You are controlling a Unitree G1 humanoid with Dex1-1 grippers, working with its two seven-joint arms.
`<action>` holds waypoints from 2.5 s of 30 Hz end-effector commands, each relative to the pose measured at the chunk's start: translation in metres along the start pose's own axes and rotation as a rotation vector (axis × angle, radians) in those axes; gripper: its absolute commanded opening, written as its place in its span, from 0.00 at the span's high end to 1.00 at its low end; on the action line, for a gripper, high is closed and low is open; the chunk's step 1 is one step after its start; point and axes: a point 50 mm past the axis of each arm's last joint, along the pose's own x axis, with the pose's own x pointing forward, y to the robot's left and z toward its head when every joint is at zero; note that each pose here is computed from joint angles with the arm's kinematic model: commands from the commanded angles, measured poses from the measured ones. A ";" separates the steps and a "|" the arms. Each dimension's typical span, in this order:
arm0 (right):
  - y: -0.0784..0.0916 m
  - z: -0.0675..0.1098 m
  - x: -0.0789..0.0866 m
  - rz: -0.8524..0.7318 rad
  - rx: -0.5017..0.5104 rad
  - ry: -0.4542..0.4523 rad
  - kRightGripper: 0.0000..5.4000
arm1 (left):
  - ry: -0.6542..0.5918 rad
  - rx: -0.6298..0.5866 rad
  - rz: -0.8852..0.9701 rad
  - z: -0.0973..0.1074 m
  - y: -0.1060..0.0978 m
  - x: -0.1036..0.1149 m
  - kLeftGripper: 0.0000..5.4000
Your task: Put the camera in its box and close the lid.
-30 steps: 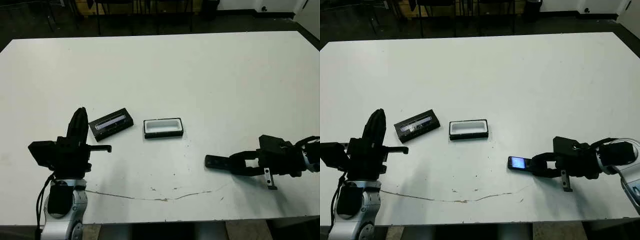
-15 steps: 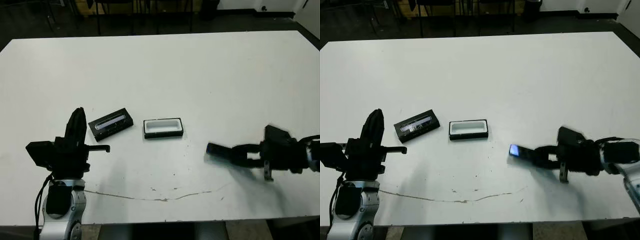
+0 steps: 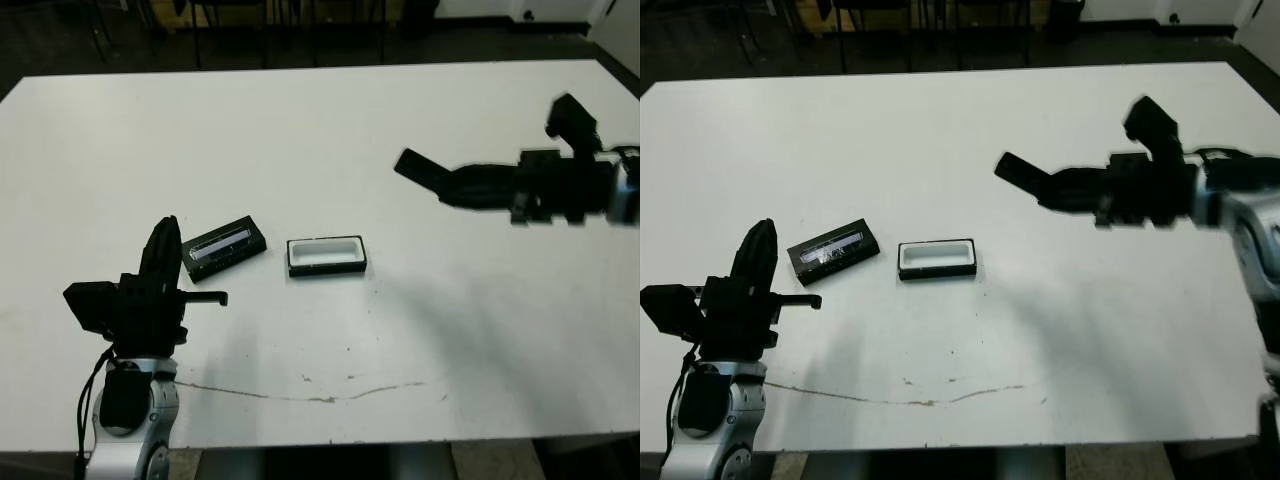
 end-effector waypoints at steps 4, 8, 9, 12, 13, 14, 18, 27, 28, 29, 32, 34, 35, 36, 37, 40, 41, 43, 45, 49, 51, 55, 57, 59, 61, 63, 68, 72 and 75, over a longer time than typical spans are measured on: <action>-0.007 0.010 0.033 0.127 -0.122 0.127 0.90 | 0.038 0.010 0.003 -0.006 0.000 -0.001 1.00; -0.005 0.013 0.052 0.196 -0.186 0.183 0.90 | 0.033 0.008 -0.001 -0.006 0.000 0.000 1.00; -0.004 0.012 0.057 0.214 -0.195 0.195 0.90 | 0.033 0.006 0.000 -0.006 0.000 0.000 1.00; -0.001 0.012 0.069 0.257 -0.240 0.250 0.90 | 0.035 -0.001 0.004 -0.006 0.000 0.000 1.00; 0.000 0.012 0.073 0.268 -0.260 0.265 0.90 | 0.034 0.001 0.003 -0.006 0.000 0.000 1.00; 0.001 0.011 0.077 0.278 -0.274 0.284 0.90 | 0.033 0.006 0.004 -0.006 0.000 0.000 1.00; 0.005 0.009 0.088 0.299 -0.308 0.348 0.90 | 0.038 0.006 0.007 -0.006 0.000 0.000 1.00; 0.014 0.004 0.102 0.364 -0.319 0.403 0.90 | 0.044 0.006 0.007 -0.008 -0.001 -0.001 1.00; 0.015 0.004 0.103 0.368 -0.330 0.410 0.90 | 0.041 0.011 0.006 -0.008 -0.001 -0.001 1.00; 0.016 0.004 0.104 0.374 -0.331 0.412 0.90 | 0.038 0.018 0.005 -0.008 -0.001 -0.002 1.00; 0.017 0.002 0.105 0.389 -0.333 0.411 0.90 | 0.047 0.007 0.009 -0.008 -0.001 -0.002 1.00; 0.018 0.001 0.106 0.399 -0.331 0.414 0.90 | 0.047 0.003 0.009 -0.008 -0.001 -0.003 1.00; 0.018 0.001 0.107 0.404 -0.329 0.412 0.90 | 0.046 0.003 0.010 -0.008 -0.001 -0.003 1.00; 0.018 0.000 0.107 0.407 -0.335 0.415 0.90 | 0.046 0.011 0.010 -0.008 -0.001 -0.003 1.00; 0.019 0.000 0.107 0.410 -0.339 0.418 0.90 | 0.047 0.014 0.011 -0.009 -0.001 -0.003 1.00; 0.020 0.000 0.108 0.409 -0.337 0.434 0.90 | 0.045 0.008 0.007 -0.009 -0.001 -0.002 1.00; 0.020 0.000 0.109 0.406 -0.344 0.435 0.90 | 0.044 0.008 0.006 -0.009 -0.001 -0.002 1.00; 0.020 0.000 0.109 0.404 -0.351 0.437 0.90 | 0.041 0.010 0.005 -0.009 -0.001 -0.002 1.00; 0.021 0.000 0.110 0.405 -0.366 0.445 0.90 | 0.041 0.011 0.006 -0.009 -0.001 -0.002 1.00; 0.024 0.000 0.112 0.405 -0.363 0.456 0.90 | 0.047 0.002 0.008 -0.010 -0.002 -0.003 1.00; 0.025 0.000 0.114 0.405 -0.359 0.463 0.90 | 0.050 0.000 0.011 -0.010 -0.002 -0.003 1.00; 0.027 -0.001 0.116 0.392 -0.394 0.441 0.90 | 0.052 0.007 0.011 -0.009 -0.002 -0.003 1.00; 0.028 -0.001 0.117 0.386 -0.405 0.442 0.90 | 0.056 0.000 0.013 -0.010 -0.002 -0.003 1.00; 0.029 0.000 0.118 0.387 -0.413 0.443 0.90 | 0.051 -0.003 0.008 -0.010 -0.002 -0.003 1.00; 0.031 0.000 0.119 0.386 -0.416 0.442 0.90 | 0.047 -0.012 0.004 -0.010 -0.002 -0.003 1.00; 0.033 0.003 0.120 0.389 -0.448 0.444 0.90 | 0.046 -0.010 0.004 -0.011 -0.002 -0.003 1.00; 0.039 0.006 0.124 0.405 -0.477 0.460 0.90 | 0.052 -0.010 0.013 -0.011 -0.003 -0.003 1.00; 0.044 0.000 0.130 0.431 -0.464 0.455 0.90 | 0.048 -0.010 0.014 -0.011 -0.004 -0.004 1.00; 0.047 -0.002 0.134 0.447 -0.465 0.481 0.90 | 0.045 -0.012 0.014 -0.011 -0.003 -0.004 1.00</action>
